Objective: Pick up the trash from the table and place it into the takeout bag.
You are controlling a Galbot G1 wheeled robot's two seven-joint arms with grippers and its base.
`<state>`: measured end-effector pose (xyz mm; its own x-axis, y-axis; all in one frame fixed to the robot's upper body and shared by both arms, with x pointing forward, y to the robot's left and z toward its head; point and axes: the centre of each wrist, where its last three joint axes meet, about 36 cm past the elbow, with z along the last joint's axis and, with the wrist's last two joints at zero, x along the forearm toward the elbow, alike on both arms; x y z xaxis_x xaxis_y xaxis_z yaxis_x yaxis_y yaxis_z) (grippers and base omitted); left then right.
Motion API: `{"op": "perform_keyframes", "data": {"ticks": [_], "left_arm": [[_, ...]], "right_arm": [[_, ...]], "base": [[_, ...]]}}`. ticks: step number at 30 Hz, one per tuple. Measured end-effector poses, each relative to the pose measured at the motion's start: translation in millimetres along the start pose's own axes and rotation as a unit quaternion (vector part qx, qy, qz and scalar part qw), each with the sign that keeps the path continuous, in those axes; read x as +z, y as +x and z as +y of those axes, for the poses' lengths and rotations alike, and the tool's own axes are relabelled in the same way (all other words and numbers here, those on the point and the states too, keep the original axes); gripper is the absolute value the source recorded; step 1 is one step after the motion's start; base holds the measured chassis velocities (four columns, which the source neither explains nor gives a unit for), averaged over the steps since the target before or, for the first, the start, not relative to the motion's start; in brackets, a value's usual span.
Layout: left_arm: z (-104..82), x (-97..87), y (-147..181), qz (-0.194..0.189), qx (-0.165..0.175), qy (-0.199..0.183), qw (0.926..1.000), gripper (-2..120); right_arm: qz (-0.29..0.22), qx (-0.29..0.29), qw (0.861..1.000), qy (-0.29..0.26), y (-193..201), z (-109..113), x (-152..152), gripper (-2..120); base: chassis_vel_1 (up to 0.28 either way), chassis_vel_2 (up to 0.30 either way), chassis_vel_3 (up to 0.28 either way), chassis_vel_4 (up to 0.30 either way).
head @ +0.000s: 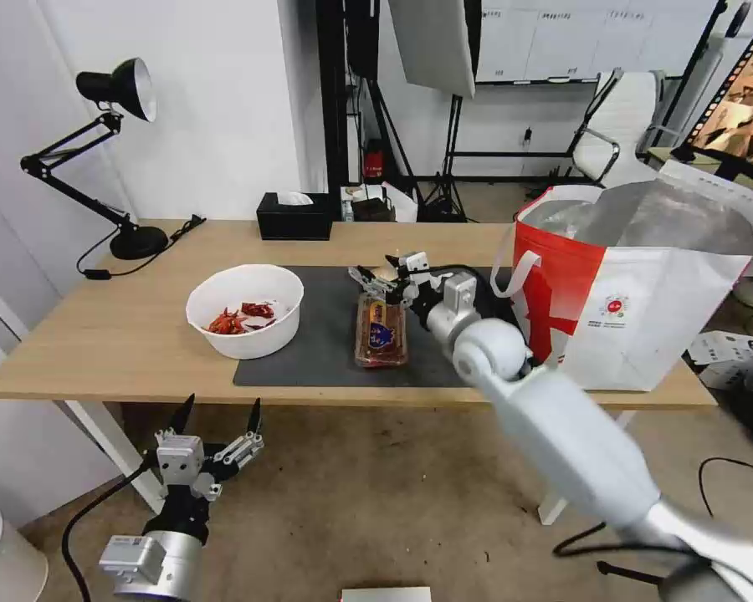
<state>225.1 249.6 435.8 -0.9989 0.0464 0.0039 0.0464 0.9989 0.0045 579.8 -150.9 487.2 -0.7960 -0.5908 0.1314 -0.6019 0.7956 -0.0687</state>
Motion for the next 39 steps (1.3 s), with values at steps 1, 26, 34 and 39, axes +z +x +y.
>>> {"op": "perform_keyframes", "data": {"ticks": [1, 26, 34, 39], "left_arm": [[-0.3, -0.9, -0.9, 0.005, -0.006, 0.005, 1.0, 100], [12.6, -70.0, -48.1, 0.094, 0.089, 0.209, 0.9694, 100], [18.1, -73.2, -91.1, 0.126, 0.153, 0.287, 0.9371, 100], [14.6, -66.3, -110.2, 0.14, 0.175, 0.298, 0.9279, 100]], "right_arm": [[0.02, -0.005, 1.0, 0.008, -7.1, -4.8, 2.6, 43], [0.083, -0.007, 0.997, 0.006, -27.0, -11.9, 31.1, 0], [0.095, 0.002, 0.995, 0.0, -21.5, -15.2, 37.6, 0], [0.098, 0.005, 0.995, -0.003, -19.6, -15.1, 40.2, 0]], "base": [[0.0, 0.0, 0.0, 0.0], [0.0, 0.0, 0.0, 0.0], [0.0, 0.0, 0.0, 0.0], [0.0, 0.0, 0.0, 0.0]]}}
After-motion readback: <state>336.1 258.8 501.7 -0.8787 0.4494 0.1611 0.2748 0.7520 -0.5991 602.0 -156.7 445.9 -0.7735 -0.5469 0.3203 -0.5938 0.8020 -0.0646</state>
